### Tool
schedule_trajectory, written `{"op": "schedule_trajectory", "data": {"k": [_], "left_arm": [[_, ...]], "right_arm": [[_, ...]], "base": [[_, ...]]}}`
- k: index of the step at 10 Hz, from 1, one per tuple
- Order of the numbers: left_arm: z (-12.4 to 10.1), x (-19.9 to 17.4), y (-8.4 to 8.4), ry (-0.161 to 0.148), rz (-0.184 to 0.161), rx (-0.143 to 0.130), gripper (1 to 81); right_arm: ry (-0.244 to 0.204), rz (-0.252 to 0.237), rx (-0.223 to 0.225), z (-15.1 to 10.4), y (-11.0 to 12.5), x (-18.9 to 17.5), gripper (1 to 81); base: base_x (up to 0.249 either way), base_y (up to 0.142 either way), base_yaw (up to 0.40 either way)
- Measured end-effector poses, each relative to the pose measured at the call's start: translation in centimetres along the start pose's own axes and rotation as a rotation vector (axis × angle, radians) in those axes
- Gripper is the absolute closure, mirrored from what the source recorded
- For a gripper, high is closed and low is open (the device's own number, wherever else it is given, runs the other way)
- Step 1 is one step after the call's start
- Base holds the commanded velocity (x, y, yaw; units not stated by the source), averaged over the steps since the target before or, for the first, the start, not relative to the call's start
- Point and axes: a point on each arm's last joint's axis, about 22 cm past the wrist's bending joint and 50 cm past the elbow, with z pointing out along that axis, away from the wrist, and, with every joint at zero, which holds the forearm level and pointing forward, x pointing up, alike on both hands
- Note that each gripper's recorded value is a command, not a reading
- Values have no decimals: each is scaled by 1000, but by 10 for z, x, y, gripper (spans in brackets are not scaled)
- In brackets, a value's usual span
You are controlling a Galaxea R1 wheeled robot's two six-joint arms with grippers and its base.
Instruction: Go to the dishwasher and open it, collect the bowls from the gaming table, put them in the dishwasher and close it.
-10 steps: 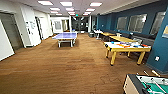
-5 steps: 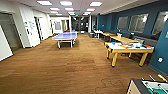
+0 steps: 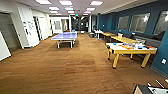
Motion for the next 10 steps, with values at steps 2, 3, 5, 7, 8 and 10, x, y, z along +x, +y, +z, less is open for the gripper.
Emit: {"op": "schedule_trajectory", "data": {"k": [2, 3, 5, 7, 8, 10], "left_arm": [[0, 0, 0, 0, 0, 0, 10], [0, 0, 0, -1, 0, 0, 10], [0, 0, 0, -1, 0, 0, 10], [0, -2, 0, -2, -1, 0, 10], [0, -1, 0, -1, 0, 0, 10], [0, -2, 0, -1, 0, 0, 10]], "right_arm": [[0, 1, 0, 0, 0, 0, 10], [-1, 1, 0, 0, 0, 0, 10], [0, 1, -1, 0, 0, 1, 10], [-3, 3, -1, 0, 0, -3, 10], [-2, 2, 1, 0, -1, -2, 10], [-3, 4, -2, 0, 1, -2, 10]], "base": [[210, 0, 0], [213, 0, 0], [214, 0, 0], [217, 0, 0], [222, 0, 0], [227, 0, 0]]}}
